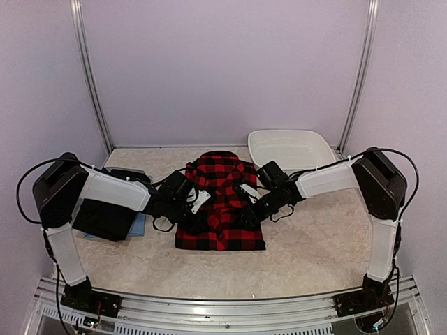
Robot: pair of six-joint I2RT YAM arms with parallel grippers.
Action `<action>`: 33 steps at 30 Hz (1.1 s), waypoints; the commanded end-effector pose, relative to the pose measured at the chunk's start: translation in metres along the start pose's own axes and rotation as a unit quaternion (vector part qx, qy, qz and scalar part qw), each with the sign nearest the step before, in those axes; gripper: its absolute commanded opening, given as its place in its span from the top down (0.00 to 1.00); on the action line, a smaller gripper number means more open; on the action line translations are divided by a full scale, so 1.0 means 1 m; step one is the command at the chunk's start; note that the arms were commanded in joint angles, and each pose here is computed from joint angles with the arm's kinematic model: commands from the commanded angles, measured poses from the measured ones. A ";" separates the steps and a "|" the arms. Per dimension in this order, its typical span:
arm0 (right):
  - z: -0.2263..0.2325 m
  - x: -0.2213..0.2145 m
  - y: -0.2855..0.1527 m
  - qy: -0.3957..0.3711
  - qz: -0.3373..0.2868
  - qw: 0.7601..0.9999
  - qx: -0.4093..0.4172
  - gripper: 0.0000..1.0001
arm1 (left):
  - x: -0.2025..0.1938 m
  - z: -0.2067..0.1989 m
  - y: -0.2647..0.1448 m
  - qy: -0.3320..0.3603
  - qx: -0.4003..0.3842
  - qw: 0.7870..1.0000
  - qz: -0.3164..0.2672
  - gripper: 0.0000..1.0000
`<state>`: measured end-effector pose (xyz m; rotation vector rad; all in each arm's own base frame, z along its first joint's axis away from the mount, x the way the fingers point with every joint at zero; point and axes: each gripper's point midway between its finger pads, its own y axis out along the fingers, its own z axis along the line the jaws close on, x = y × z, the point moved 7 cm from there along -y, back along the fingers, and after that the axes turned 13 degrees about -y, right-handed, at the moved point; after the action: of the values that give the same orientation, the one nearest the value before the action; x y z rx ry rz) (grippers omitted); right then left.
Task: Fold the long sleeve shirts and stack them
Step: Smooth out the 2/3-rectangle-folded shirt at the center of the board.
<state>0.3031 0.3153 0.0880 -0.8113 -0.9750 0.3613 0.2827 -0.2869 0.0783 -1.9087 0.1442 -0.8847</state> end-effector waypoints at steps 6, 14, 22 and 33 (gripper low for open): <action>0.002 -0.005 -0.015 -0.018 -0.026 0.999 -0.032 0.46 | 0.009 0.011 -0.034 -0.014 0.081 0.993 -0.082 0.55; 0.007 0.013 -0.048 -0.044 -0.071 0.994 -0.075 0.31 | 0.036 0.012 -0.064 -0.052 0.038 0.989 -0.131 0.35; -0.029 0.011 -0.052 0.029 -0.039 0.987 -0.153 0.26 | 0.034 0.040 -0.079 -0.156 -0.036 0.981 -0.111 0.02; -0.045 0.009 -0.040 0.045 -0.018 0.987 -0.155 0.36 | 0.024 0.058 -0.050 -0.211 -0.042 0.974 -0.066 0.33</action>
<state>0.3399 0.2745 0.1147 -1.0751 -0.9986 0.1214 0.3155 -0.2288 0.1222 -2.1338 -0.2171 -0.6036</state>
